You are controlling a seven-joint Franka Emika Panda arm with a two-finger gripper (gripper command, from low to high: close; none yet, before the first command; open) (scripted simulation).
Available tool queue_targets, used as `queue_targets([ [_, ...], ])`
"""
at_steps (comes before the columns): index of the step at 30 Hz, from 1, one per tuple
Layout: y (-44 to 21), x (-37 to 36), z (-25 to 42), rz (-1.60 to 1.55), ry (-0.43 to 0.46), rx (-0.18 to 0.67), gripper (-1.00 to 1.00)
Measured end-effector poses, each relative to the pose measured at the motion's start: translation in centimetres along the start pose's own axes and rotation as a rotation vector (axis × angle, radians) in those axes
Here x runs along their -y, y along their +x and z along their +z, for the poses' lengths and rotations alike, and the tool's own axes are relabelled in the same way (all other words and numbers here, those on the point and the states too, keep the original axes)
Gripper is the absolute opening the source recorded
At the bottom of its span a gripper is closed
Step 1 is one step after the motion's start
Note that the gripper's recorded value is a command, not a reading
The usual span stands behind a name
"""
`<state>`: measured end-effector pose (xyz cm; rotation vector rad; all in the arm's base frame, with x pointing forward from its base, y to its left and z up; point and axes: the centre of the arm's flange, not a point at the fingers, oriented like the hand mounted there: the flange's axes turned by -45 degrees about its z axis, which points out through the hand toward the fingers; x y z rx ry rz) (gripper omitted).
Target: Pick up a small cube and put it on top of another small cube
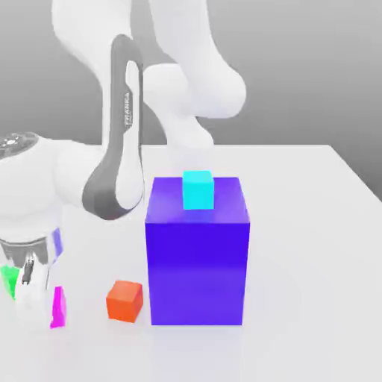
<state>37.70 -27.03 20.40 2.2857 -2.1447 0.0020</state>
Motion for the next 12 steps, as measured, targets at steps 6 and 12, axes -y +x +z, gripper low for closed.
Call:
queue_targets([
  [6,6.8,-9.6,-1.6,0.448,0.004,0.005,-1.00],
  [12,6.9,-10.0,2.4,0.471,0.004,0.006,1.00],
])
